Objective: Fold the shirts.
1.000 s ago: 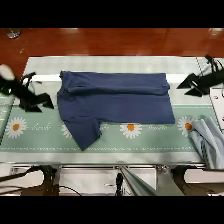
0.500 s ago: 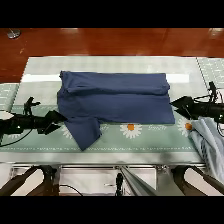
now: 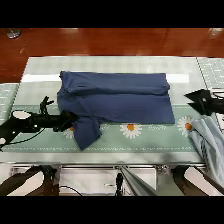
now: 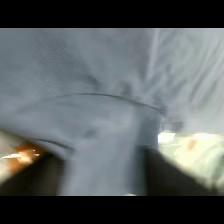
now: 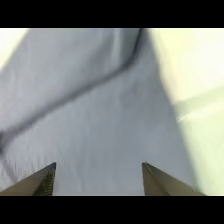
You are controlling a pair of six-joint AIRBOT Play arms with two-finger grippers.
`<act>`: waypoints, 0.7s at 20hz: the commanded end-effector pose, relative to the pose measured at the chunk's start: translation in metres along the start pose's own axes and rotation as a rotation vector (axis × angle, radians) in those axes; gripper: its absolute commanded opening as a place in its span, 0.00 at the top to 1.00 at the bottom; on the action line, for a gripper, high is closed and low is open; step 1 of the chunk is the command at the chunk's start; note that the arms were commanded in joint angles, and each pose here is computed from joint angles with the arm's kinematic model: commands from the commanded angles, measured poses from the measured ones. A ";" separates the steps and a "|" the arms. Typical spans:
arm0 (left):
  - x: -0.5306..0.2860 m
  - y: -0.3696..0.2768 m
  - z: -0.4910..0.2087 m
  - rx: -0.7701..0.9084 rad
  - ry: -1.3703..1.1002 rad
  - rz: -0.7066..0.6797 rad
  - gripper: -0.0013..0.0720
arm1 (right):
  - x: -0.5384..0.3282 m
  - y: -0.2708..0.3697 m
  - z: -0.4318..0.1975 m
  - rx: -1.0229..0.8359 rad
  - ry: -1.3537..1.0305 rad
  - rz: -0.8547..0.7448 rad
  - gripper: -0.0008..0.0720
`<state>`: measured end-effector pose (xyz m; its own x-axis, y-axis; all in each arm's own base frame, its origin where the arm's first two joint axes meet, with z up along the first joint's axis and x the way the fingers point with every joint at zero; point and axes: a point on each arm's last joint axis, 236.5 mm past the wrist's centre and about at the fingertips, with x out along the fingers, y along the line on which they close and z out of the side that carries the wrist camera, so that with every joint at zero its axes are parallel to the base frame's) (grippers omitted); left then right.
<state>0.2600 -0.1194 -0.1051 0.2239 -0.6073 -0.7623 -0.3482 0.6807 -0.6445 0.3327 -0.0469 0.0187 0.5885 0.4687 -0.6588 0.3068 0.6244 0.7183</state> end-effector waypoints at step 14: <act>-0.008 -0.040 0.019 0.121 -0.021 -0.089 0.95 | 0.055 -0.071 -0.081 0.028 0.379 -0.290 0.14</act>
<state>0.2886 -0.1334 -0.0764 0.2667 -0.6573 -0.7049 -0.2188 0.6710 -0.7085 0.2594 -0.0212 -0.0866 0.1353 0.4631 -0.8759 0.4608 0.7532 0.4694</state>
